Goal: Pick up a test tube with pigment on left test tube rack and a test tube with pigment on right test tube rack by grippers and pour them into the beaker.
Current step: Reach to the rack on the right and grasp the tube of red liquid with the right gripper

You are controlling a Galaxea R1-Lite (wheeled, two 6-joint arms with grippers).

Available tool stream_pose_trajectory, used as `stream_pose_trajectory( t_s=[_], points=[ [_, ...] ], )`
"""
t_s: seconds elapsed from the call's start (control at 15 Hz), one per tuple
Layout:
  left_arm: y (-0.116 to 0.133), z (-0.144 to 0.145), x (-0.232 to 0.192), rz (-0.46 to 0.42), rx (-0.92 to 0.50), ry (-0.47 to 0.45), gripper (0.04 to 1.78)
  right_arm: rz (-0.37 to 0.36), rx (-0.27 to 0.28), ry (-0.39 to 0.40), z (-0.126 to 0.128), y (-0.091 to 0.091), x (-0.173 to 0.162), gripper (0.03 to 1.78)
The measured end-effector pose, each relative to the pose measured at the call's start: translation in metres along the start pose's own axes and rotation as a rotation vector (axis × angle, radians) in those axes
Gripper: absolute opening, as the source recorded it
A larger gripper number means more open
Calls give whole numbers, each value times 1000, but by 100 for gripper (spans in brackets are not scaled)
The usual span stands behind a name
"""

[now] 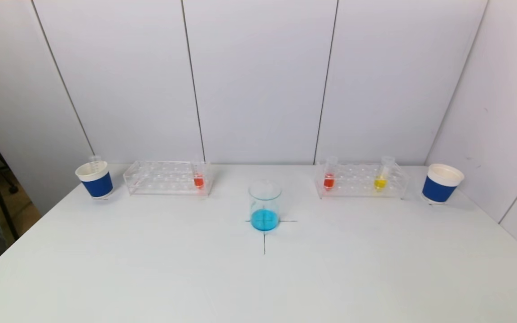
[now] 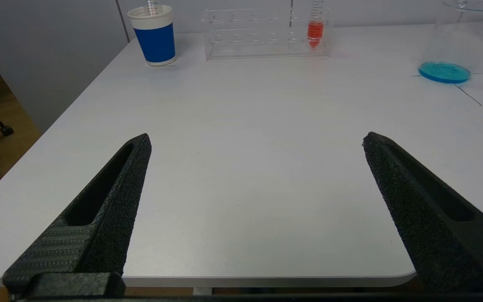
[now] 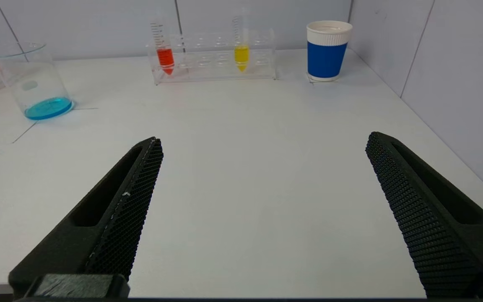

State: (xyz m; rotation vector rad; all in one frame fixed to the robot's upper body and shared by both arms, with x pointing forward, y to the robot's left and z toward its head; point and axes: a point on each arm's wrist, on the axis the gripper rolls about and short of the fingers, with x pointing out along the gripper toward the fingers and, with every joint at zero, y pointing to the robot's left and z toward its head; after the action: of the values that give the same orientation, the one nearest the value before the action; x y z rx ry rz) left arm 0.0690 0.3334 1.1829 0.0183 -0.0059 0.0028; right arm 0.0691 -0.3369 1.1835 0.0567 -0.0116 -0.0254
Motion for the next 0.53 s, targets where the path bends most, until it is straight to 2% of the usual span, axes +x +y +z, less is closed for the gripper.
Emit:
stream_pose_trajectory(
  t_s=[0.53],
  points=[
    [0, 0, 0, 0, 0, 0, 176, 0, -1, -1, 0, 0, 0, 176]
  ],
)
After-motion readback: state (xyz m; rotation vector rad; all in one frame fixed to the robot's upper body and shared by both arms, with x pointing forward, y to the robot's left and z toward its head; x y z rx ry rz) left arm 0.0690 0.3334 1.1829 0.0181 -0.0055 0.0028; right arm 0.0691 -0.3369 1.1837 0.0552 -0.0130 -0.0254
